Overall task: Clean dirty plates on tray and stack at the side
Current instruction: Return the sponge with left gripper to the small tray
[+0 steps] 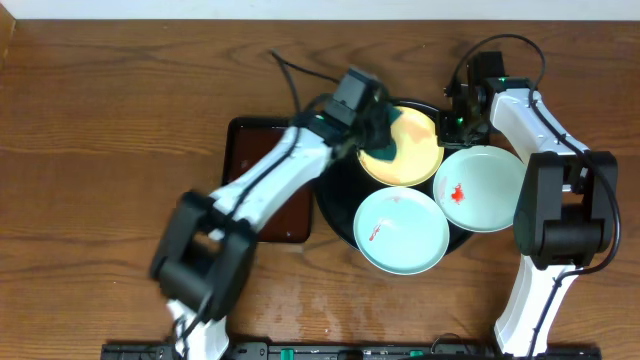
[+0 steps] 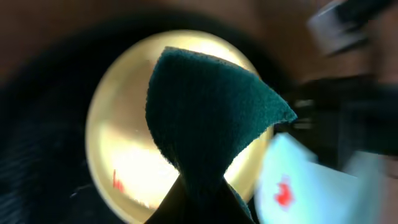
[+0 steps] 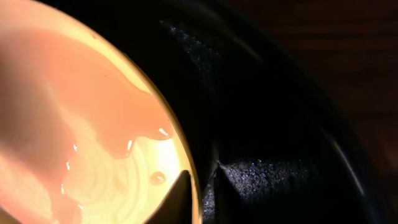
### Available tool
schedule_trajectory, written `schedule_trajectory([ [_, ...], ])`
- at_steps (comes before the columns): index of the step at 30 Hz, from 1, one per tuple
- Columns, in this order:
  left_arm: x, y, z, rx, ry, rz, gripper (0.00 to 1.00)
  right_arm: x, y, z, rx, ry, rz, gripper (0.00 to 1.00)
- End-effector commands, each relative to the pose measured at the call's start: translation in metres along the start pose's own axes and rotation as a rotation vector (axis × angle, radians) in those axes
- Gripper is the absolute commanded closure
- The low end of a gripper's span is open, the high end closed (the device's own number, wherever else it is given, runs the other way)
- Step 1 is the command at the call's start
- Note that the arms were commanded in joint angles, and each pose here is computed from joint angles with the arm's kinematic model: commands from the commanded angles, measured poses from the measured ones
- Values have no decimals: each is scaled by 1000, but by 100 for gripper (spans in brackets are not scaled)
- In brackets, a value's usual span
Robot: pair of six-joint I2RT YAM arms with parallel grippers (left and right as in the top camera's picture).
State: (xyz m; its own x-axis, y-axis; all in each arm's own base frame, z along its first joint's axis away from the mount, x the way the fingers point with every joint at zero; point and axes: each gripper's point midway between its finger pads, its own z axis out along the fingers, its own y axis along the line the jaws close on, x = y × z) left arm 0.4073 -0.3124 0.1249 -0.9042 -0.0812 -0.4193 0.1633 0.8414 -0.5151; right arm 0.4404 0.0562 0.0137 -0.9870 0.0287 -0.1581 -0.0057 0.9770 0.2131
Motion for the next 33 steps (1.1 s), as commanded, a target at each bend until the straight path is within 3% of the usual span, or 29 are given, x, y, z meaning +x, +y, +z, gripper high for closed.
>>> schedule_trajectory([
  [1, -17, 4, -59, -24, -54, 5, 92, 2, 0, 0, 12, 5, 7, 84],
  [9, 22, 125, -141, -496, 101, -81, 92, 4, 4, 1, 11, 9, -2, 82],
  [12, 41, 157, -161, -599, 189, -148, 92, 4, 7, 2, 10, 9, -8, 82],
  [16, 53, 177, -171, -637, 248, -177, 92, 5, 11, 4, 9, 12, -18, 88],
  [20, 58, 186, -170, -646, 260, -190, 92, 6, 14, 10, 7, 15, -28, 88],
  [24, 57, 187, -167, -643, 250, -188, 92, 6, 15, 13, 6, 6, -31, 99],
  [33, 50, 197, -172, -703, 229, -134, 92, 0, 17, 2, 3, -22, -36, 99],
])
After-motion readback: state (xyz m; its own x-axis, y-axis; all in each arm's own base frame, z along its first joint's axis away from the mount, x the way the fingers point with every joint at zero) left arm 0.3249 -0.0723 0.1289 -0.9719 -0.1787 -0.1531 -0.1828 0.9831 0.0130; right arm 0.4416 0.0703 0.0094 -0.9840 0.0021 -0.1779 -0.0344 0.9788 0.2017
